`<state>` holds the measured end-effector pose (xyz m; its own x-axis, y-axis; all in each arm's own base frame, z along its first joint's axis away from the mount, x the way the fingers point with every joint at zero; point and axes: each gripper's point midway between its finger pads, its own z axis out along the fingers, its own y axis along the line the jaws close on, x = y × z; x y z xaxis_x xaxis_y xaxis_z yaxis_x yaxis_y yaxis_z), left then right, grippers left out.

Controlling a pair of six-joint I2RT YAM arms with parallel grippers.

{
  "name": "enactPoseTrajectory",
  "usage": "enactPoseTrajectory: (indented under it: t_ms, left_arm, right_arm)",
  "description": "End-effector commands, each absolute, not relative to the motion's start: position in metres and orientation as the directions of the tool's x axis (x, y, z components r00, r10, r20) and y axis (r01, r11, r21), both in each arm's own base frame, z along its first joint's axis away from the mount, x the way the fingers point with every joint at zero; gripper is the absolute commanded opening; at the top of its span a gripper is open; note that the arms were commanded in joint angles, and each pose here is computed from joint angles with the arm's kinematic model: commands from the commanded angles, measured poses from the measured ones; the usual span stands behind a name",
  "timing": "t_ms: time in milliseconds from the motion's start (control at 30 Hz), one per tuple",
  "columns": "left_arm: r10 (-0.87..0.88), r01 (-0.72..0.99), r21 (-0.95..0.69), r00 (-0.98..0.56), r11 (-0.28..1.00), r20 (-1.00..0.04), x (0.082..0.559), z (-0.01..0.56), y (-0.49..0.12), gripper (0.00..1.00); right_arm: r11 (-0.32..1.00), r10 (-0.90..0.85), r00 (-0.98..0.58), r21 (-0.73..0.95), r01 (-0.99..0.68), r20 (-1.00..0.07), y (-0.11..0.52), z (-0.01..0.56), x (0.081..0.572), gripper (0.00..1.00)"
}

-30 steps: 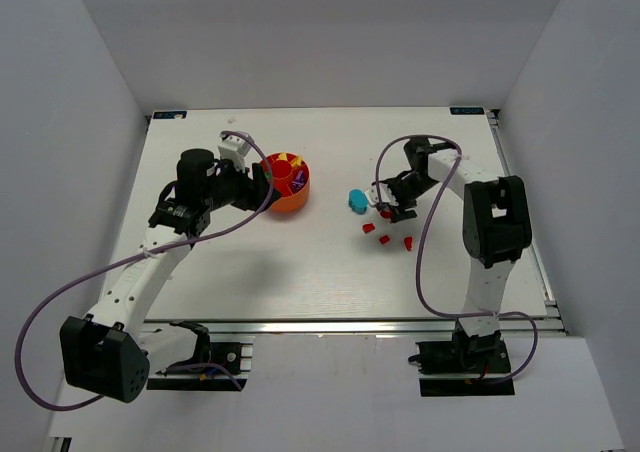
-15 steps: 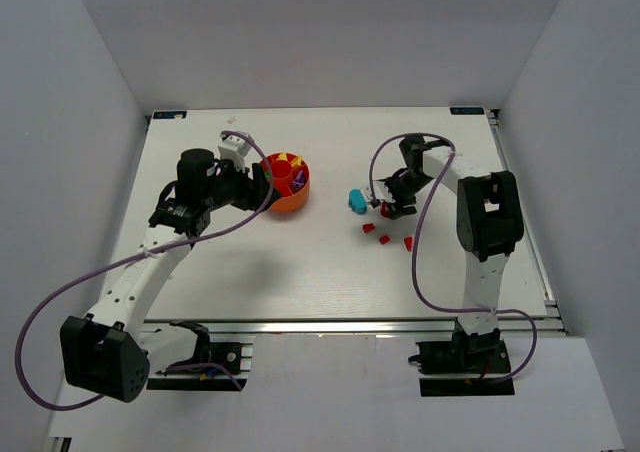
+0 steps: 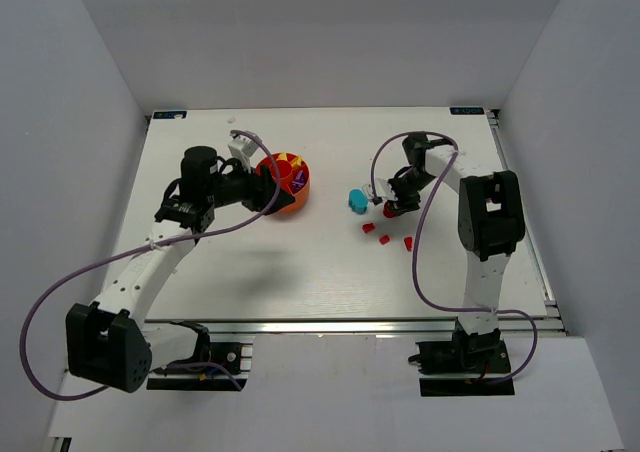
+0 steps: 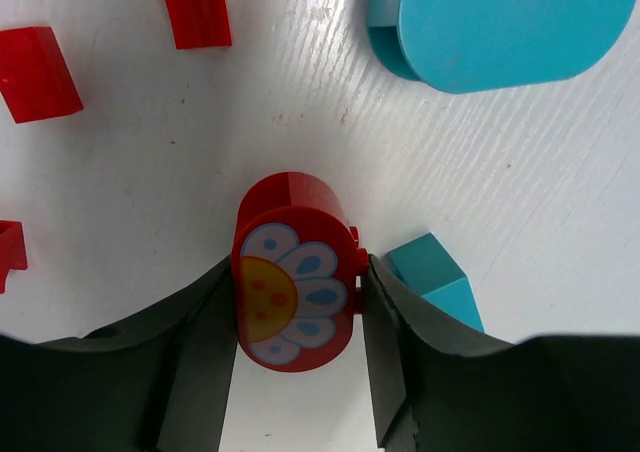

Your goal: Sort the legos into containers by color

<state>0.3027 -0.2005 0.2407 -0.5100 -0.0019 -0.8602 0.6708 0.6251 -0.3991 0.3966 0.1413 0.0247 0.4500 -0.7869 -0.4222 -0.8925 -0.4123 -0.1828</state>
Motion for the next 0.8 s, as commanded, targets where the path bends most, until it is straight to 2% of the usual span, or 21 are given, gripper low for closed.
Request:
enactPoseTrajectory:
  t_ms: [0,33,67,100,133,200,233,333,367,400,467,500,567,667,767]
  left_arm:
    - [-0.032,0.740,-0.530,-0.570,0.414,-0.821,0.280,0.250,-0.227,0.80]
    - [-0.036,0.773,-0.528,-0.552,0.351,-0.833,0.275,0.257,-0.235,0.85]
    - [-0.041,0.779,-0.545,-0.562,0.310,-0.826,0.271,0.258,-0.240,0.86]
    - [-0.050,0.733,-0.617,-0.632,0.284,-0.774,0.268,0.247,-0.244,0.93]
    - [-0.066,0.756,-0.606,-0.611,0.247,-0.789,0.269,0.253,-0.247,0.96]
    - [-0.071,0.707,-0.678,-0.680,0.203,-0.730,0.263,0.248,-0.253,0.96]
    - [-0.084,0.709,-0.675,-0.674,0.203,-0.734,0.266,0.250,-0.254,0.96]
    - [-0.095,0.650,-0.723,-0.725,0.234,-0.682,0.271,0.245,-0.265,0.95]
    - [-0.107,0.621,-0.743,-0.745,0.250,-0.658,0.275,0.242,-0.268,0.93]
    - [-0.111,0.584,-0.775,-0.777,0.241,-0.620,0.272,0.243,-0.276,0.90]
    - [-0.115,0.541,-0.805,-0.808,0.243,-0.578,0.272,0.236,-0.286,0.88]
    - [-0.125,0.512,-0.821,-0.824,0.253,-0.552,0.271,0.235,-0.295,0.87]
    - [-0.134,0.478,-0.831,-0.838,0.285,-0.528,0.273,0.230,-0.301,0.88]
    - [-0.165,0.434,-0.832,-0.845,0.345,-0.509,0.281,0.222,-0.308,0.89]
    - [-0.187,0.410,-0.847,-0.853,0.340,-0.488,0.283,0.226,-0.320,0.89]
  right_arm:
    - [-0.387,-0.807,0.419,-0.163,-0.908,-0.417,0.135,0.028,0.399,0.20]
    - [-0.382,-0.799,0.415,-0.166,-0.909,-0.435,0.138,0.034,0.394,0.16]
    - [-0.373,-0.795,0.409,-0.171,-0.912,-0.448,0.140,0.037,0.391,0.14]
    - [-0.365,-0.785,0.420,-0.207,-0.908,-0.456,0.145,0.050,0.390,0.10]
    - [-0.324,-0.772,0.384,-0.206,-0.923,-0.506,0.153,0.059,0.384,0.09]
    - [-0.255,-0.746,0.340,-0.225,-0.940,-0.573,0.166,0.085,0.371,0.05]
    - [-0.161,-0.711,0.237,-0.175,-0.971,-0.663,0.180,0.101,0.361,0.00]
    - [-0.057,-0.596,0.143,-0.136,-0.989,-0.790,0.208,0.147,0.335,0.00]
    - [-0.013,-0.586,0.047,-0.049,-0.999,-0.809,0.214,0.145,0.315,0.00]
    - [0.012,-0.544,0.101,-0.128,-0.992,-0.833,0.224,0.169,0.317,0.00]
    - [0.086,-0.507,0.021,-0.075,-0.993,-0.862,0.231,0.180,0.304,0.00]
    - [0.107,-0.480,0.047,-0.112,-0.988,-0.876,0.235,0.191,0.301,0.00]
    - [0.154,-0.465,-0.013,-0.066,-0.986,-0.885,0.244,0.197,0.293,0.00]
    - [0.208,-0.464,-0.028,-0.078,-0.975,-0.885,0.248,0.207,0.292,0.00]
    - [0.224,-0.466,-0.001,-0.117,-0.968,-0.885,0.252,0.211,0.289,0.00]
